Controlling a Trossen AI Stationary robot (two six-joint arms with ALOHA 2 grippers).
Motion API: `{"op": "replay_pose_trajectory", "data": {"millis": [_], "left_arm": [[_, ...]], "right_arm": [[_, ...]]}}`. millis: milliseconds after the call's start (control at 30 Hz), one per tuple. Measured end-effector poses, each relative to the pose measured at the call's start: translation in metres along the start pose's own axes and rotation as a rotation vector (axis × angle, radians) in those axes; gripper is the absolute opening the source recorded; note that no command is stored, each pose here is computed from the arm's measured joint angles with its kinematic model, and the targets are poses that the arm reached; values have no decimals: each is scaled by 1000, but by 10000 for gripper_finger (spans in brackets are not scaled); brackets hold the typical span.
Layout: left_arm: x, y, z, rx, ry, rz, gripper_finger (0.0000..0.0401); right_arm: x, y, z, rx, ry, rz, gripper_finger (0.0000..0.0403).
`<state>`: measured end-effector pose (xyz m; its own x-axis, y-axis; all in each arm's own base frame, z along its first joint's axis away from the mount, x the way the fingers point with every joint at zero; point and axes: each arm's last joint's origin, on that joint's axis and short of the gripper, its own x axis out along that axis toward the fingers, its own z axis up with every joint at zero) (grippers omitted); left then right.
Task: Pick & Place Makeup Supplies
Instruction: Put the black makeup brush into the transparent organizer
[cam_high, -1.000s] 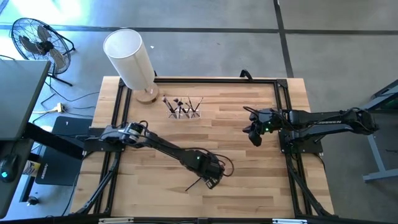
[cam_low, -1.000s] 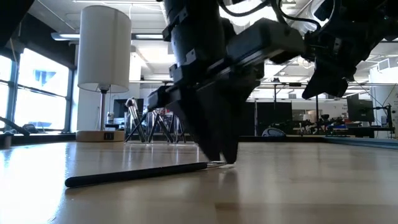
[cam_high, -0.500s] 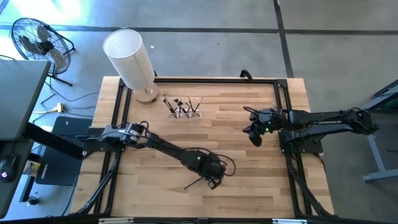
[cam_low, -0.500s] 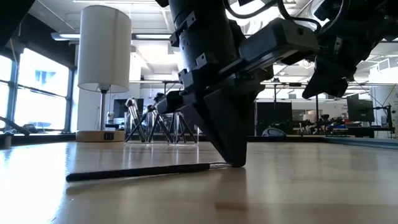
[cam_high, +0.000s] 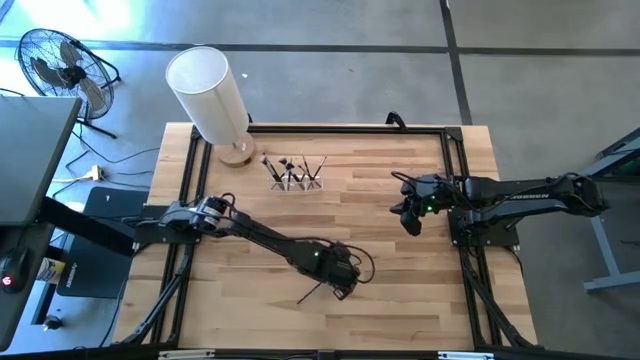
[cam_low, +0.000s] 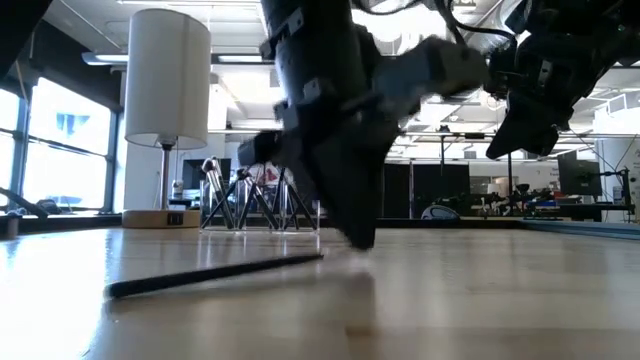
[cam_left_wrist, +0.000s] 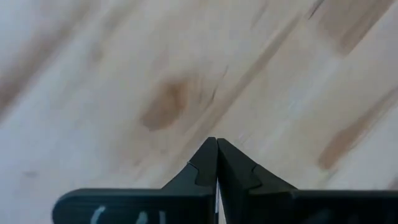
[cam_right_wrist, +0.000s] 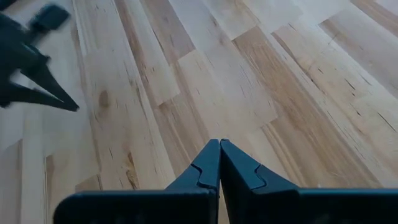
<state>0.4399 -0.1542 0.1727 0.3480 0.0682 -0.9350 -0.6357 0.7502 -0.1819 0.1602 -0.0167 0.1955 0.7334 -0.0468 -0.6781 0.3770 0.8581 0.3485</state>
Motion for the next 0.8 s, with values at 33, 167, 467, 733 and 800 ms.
{"op": "replay_pose_trajectory", "data": {"millis": [33,167,467,733,800], "left_arm": [[-7,0,2,-6,-26,-2,0],[-28,-1,7,-14,-113,-5,0],[-78,10,5,-14,-309,121,0],[-108,38,-5,-47,-394,174,0],[-107,47,-6,-78,-424,144,0]], "right_arm": [[0,0,0,0,0,0,2],[0,0,0,0,0,0,2],[0,0,-1,0,10,-2,3],[0,-1,-1,0,16,-3,2],[0,0,-1,0,17,0,4]]}}
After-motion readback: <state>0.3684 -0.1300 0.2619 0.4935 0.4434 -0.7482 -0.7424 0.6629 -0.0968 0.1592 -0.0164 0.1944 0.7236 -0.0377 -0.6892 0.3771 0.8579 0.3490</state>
